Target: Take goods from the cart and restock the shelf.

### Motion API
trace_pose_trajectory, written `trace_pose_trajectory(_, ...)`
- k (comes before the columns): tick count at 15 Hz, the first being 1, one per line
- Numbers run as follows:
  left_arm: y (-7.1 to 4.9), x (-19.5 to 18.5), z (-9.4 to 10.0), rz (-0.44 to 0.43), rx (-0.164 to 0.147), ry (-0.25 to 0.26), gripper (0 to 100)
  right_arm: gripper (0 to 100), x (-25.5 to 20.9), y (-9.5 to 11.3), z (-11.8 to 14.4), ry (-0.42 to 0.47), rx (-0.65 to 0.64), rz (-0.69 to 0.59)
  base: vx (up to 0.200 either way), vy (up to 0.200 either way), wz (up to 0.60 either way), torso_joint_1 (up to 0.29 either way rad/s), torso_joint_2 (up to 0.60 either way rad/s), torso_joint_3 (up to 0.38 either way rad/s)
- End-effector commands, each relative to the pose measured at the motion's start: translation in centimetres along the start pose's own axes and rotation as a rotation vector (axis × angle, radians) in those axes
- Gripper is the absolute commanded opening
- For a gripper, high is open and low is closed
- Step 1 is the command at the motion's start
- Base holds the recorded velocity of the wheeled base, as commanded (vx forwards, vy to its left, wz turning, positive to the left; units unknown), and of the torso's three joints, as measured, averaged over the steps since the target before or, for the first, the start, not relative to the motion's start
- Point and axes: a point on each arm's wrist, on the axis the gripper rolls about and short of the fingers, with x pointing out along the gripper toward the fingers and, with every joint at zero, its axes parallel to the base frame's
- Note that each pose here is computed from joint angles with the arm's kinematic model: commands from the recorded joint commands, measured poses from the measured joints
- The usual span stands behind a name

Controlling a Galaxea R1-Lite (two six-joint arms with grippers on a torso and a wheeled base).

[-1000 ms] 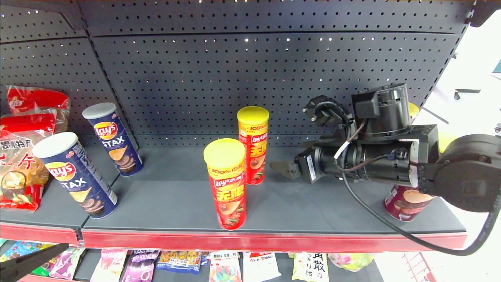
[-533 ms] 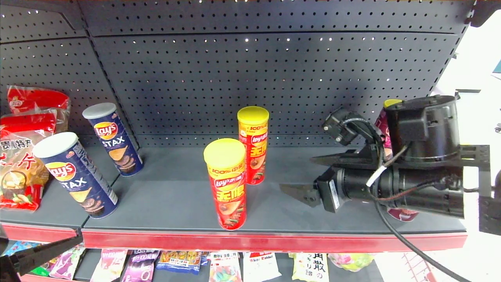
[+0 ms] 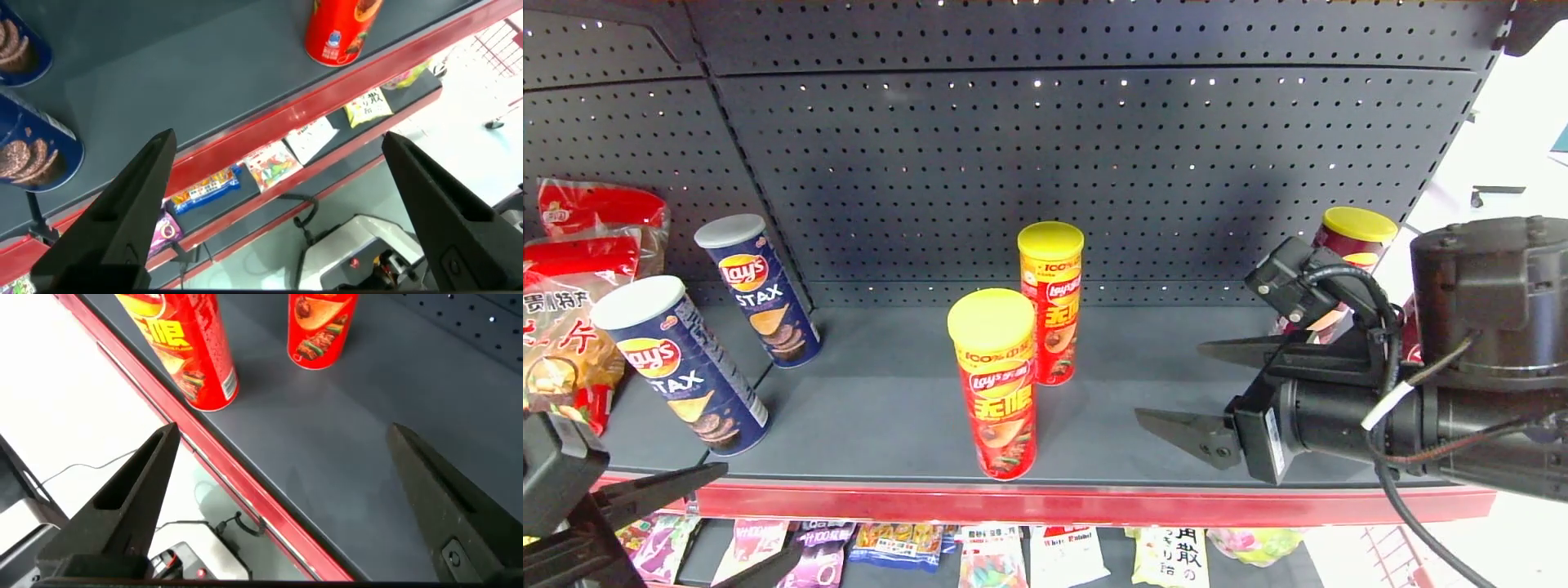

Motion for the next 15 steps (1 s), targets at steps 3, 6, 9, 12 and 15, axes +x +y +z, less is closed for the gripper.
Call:
trace_pose_trajectory(3, 0.1, 0.3, 0.0, -0.003, -0.004, 0.013, 100, 100, 0.1, 0.0, -0.1, 0.004, 0.0, 0.002, 0.0, 0.0, 0.0, 0.0, 0.0, 0.0)
trace_pose_trajectory(6, 0.1, 0.2, 0.0, -0.002, -0.003, 0.012, 100, 100, 0.1, 0.0, 0.0, 0.003, -0.001, 0.002, 0.0, 0.0, 0.0, 0.0, 0.0, 0.0)
trace_pose_trajectory(9, 0.1, 0.6, 0.0, -0.008, -0.007, 0.029, 100, 100, -0.7, 0.5, 0.1, -0.017, -0.01, 0.024, 0.0, 0.0, 0.0, 0.0, 0.0, 0.0)
trace_pose_trajectory(12, -0.3, 1.3, 0.2, -0.101, 0.011, 0.025, 100, 100, -3.7, 1.3, 0.0, -0.081, -0.034, 0.055, 0.0, 0.0, 0.0, 0.0, 0.0, 0.0)
trace_pose_trajectory(15, -0.4, 2.3, 0.7, -0.135, 0.016, 0.055, 100, 100, -7.5, 1.3, -0.3, -0.168, -0.039, 0.046, 0.0, 0.0, 0.0, 0.0, 0.0, 0.0)
